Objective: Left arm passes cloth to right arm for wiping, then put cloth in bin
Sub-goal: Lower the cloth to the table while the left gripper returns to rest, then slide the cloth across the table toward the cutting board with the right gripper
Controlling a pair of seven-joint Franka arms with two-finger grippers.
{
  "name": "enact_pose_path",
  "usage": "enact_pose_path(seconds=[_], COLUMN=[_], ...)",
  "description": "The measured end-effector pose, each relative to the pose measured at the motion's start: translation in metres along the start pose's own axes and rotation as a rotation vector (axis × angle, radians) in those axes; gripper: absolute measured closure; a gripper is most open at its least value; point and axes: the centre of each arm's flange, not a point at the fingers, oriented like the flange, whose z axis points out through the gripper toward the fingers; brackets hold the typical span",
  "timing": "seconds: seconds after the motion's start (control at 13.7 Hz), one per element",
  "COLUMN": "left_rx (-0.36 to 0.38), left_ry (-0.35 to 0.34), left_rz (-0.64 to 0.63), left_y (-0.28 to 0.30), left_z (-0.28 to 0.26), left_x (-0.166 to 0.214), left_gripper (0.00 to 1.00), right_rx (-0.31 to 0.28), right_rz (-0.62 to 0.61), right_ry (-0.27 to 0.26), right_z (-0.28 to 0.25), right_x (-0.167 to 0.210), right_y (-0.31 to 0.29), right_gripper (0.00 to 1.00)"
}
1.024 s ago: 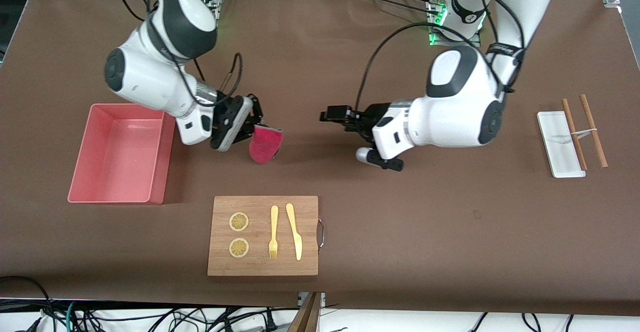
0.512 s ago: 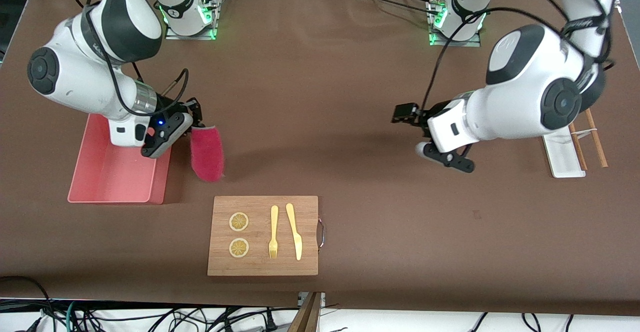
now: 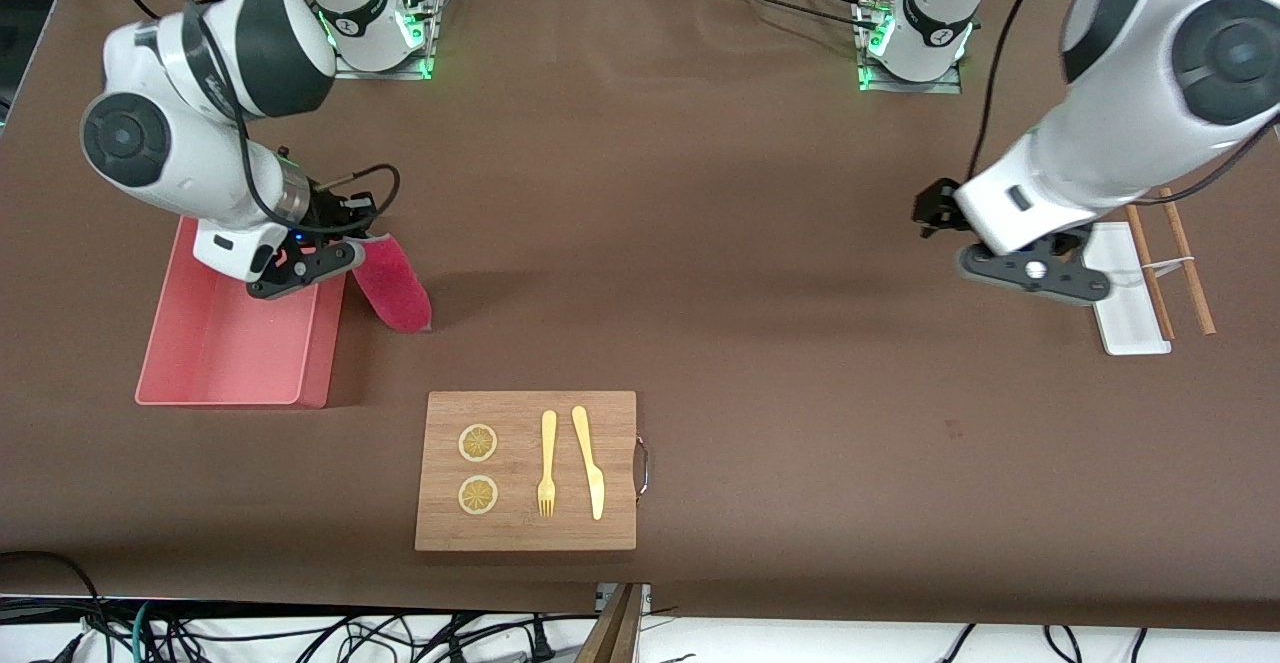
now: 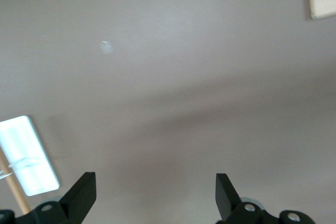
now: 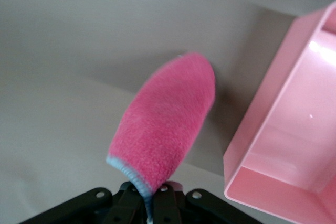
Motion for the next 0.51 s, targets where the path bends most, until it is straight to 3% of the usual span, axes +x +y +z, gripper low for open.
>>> enact_pose_path(seconds=[0.29, 0.51], left_rx=[0.011, -0.017], left_ry=[0.093, 0.118], left_rz=[-0.099, -0.055], left_y=[-0.058, -0.077], left_z=[0.002, 0.015], left_x=[-0.013, -0.044], left_gripper=[0.0, 0.0], right_rx=[-0.014, -0.015], right_rz=[0.043, 0.069], right_ry=[0.017, 0.043], right_z=[0.075, 0.119], right_x=[0.025, 0.046], right_y=[0.008, -0.015], right_gripper=[0.98, 0.98])
